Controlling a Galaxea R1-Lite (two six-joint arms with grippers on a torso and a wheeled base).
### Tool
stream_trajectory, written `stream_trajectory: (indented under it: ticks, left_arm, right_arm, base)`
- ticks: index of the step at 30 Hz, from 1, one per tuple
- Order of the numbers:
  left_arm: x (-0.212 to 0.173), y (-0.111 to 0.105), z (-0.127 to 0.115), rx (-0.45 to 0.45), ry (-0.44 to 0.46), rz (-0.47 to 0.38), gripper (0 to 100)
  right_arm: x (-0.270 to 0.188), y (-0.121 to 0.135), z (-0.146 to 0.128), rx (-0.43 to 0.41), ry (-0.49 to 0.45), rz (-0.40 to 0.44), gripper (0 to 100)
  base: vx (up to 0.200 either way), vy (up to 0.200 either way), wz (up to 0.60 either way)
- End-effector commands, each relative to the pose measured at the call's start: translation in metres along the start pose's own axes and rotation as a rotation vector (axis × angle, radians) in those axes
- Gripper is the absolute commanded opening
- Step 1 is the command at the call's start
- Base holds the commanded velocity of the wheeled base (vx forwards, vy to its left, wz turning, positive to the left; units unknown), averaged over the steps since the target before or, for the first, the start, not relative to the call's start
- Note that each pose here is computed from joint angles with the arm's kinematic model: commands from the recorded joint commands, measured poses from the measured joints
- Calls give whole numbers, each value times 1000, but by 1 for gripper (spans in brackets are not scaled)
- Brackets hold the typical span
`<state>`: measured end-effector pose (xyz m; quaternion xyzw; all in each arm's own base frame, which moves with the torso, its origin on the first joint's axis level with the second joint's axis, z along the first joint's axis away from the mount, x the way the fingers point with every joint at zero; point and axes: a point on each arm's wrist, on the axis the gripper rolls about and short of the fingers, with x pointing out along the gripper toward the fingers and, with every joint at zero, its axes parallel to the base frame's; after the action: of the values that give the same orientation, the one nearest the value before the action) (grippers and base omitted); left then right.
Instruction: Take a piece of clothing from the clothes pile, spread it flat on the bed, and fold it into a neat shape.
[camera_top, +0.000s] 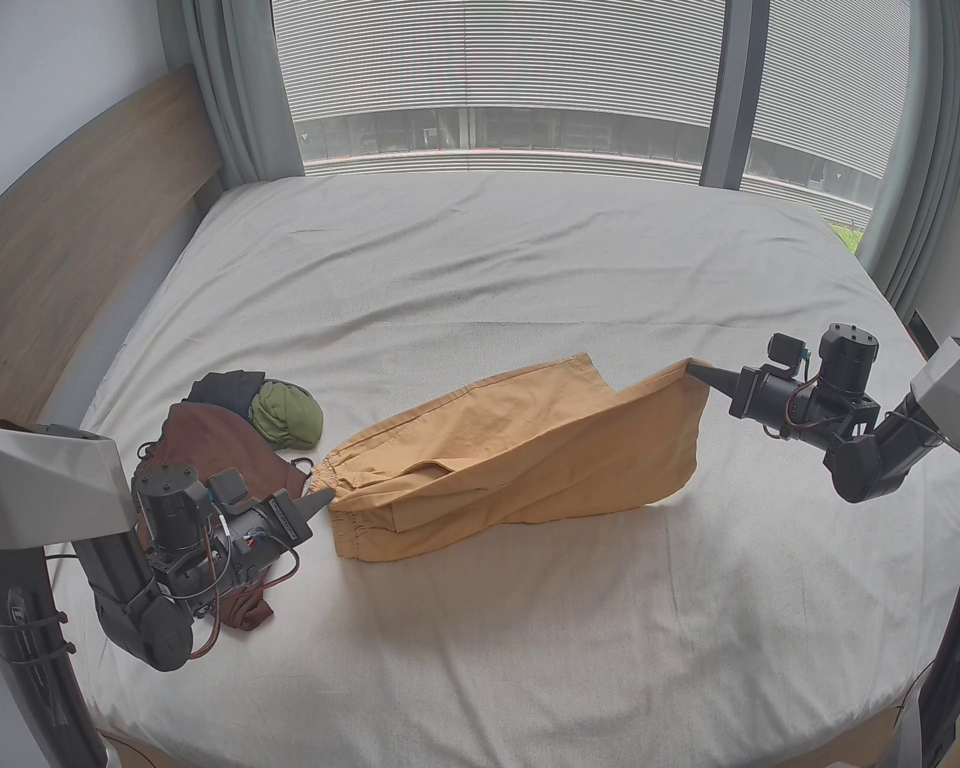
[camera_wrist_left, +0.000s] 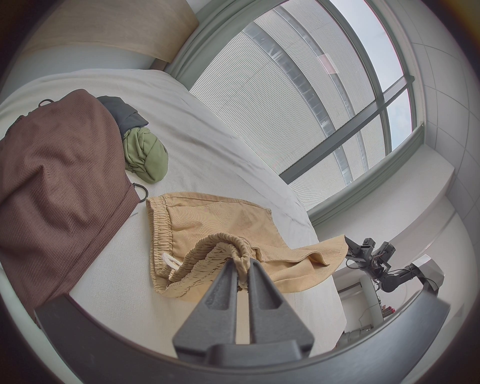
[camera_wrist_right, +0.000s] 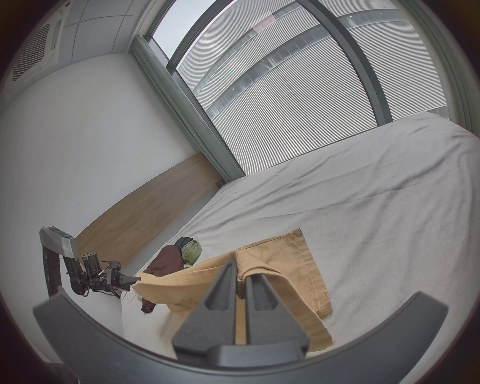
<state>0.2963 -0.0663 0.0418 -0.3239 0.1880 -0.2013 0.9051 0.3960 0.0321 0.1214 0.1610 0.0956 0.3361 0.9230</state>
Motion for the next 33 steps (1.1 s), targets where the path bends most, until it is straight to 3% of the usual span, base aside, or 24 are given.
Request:
stream_trajectory:
  ticks: [1,20,33]
  left_arm:
    - [3,0,1,-8,-8,-2,0]
    - [11,2,9,-53,-79,28,0]
    - [19,6,9,-65,-80,27,0]
  right_arm:
    - [9,0,5,-2,-4,4,0]
    - [42,3,29,-8,-4,23,0]
    - [69,-25,8,15,15,-24,0]
  base:
    - [0,0,0]
    - [0,0,0]
    - [0,0,0]
